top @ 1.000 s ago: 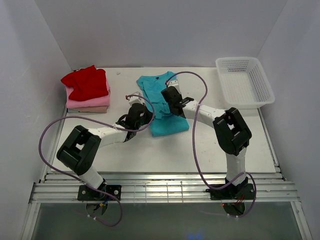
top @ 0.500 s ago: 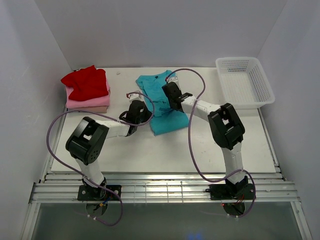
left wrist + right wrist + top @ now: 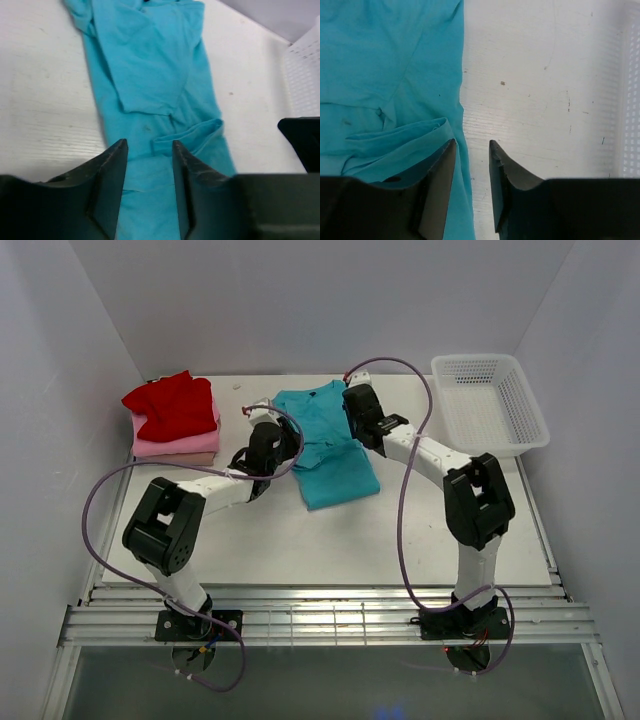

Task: Fold and stack the t-shirts
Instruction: Fold the tshirt

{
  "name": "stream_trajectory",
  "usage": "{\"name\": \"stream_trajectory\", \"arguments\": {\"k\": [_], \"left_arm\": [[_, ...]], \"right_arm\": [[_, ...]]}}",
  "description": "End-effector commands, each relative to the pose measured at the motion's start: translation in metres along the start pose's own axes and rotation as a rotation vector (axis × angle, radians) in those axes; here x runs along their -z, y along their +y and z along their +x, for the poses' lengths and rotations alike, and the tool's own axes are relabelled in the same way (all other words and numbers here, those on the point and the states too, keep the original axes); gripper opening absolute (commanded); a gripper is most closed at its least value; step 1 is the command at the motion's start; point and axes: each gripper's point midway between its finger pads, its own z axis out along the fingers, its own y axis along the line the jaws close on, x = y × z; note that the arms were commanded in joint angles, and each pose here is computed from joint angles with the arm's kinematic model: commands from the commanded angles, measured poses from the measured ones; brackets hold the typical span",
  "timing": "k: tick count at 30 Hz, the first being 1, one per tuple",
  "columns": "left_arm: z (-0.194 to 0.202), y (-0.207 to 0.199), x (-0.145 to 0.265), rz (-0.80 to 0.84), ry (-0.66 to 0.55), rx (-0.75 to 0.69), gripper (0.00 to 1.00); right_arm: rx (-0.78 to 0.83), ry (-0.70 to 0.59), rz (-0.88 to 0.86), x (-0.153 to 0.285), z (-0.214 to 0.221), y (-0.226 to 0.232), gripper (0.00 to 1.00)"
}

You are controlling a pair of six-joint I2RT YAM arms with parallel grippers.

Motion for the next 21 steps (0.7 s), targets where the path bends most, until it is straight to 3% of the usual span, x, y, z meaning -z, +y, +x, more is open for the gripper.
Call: {"name": "stream_trajectory", "arguments": {"k": [1,2,3,4,12,21], "left_arm": [[-0.014,-0.045,0.018,0.144,-0.014,0.029,0.48],[-0.005,-0.05,0.019,0.165,0.007,0.036,0.16],[0.007,-0.061,0.022,0.197,0.035,0.041,0.04],[0.014,-0.069,0.023,0.228,0.048,0.047,0.0],[0.1,-0.119,0.031,0.365,0.202,-0.01,0.0],[0.136,-0.099,0.026,0.318,0.273,-0.022,0.0]], "right_arm": [[-0.034,-0.062,-0.122,0.025,-0.016,0.013,0.38],[-0.032,-0.046,-0.183,0.026,-0.009,0.024,0.22],[-0.036,-0.018,-0.217,0.025,0.002,0.032,0.15],[-0.035,0.001,-0.25,0.024,0.008,0.039,0.09],[-0.041,0.123,-0.503,0.016,0.047,0.094,0.08],[-0.047,0.164,-0.598,0.008,0.056,0.116,0.08]]}}
